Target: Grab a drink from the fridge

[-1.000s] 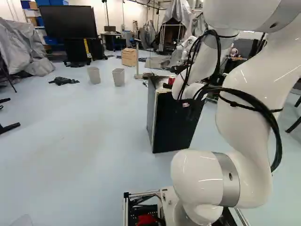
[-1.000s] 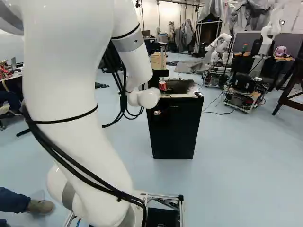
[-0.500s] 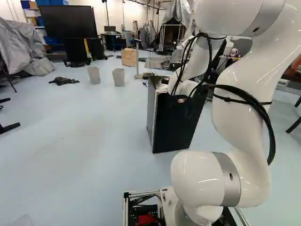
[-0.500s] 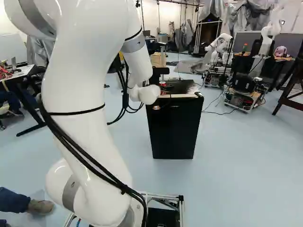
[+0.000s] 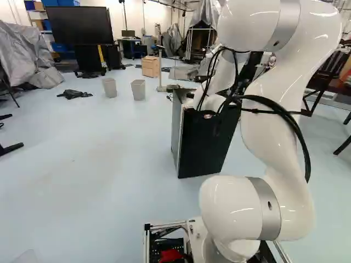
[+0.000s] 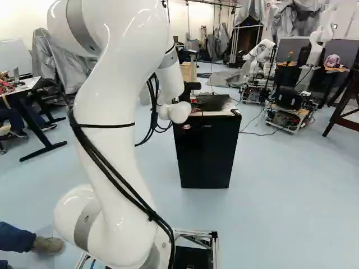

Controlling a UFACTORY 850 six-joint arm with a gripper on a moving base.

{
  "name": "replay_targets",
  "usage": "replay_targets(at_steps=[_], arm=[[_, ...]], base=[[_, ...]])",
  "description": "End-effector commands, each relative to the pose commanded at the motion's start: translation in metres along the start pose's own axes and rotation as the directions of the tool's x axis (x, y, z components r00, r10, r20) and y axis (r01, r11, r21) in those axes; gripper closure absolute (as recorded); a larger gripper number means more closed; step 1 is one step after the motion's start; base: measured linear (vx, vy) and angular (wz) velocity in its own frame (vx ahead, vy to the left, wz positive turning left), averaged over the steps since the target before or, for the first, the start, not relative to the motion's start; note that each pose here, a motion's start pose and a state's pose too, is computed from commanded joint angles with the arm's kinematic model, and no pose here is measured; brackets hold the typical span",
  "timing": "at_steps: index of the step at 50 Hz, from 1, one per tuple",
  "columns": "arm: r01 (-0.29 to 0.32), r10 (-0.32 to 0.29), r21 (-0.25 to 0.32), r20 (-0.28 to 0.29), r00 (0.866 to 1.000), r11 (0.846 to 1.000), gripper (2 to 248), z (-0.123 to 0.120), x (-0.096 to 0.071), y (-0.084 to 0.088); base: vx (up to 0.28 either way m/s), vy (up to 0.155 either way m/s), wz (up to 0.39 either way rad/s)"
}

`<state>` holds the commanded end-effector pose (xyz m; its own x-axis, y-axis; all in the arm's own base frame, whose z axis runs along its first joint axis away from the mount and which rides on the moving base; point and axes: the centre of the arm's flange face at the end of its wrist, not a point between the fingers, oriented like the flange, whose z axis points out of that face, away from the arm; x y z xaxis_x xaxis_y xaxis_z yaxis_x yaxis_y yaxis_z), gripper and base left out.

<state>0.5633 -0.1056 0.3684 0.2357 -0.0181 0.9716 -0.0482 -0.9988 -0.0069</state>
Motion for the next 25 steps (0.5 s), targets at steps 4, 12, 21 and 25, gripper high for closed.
replay_targets(at_steps=[4,12,21,25], arm=[[-0.001,0.001,-0.002,-0.002,1.000,1.000,3,0.0019,-0.0007,0.0017],[-0.001,0.001,-0.003,-0.002,1.000,1.000,3,0.0030,-0.0011,0.0027],[-0.001,0.001,-0.004,-0.002,1.000,1.000,52,0.0031,-0.0012,0.0027],[-0.001,0.001,-0.004,-0.002,1.000,1.000,52,0.0031,-0.0012,0.0027]], base=[[0.000,0.000,0.000],[0.000,0.000,0.000],[0.000,0.000,0.000],[0.000,0.000,0.000]])
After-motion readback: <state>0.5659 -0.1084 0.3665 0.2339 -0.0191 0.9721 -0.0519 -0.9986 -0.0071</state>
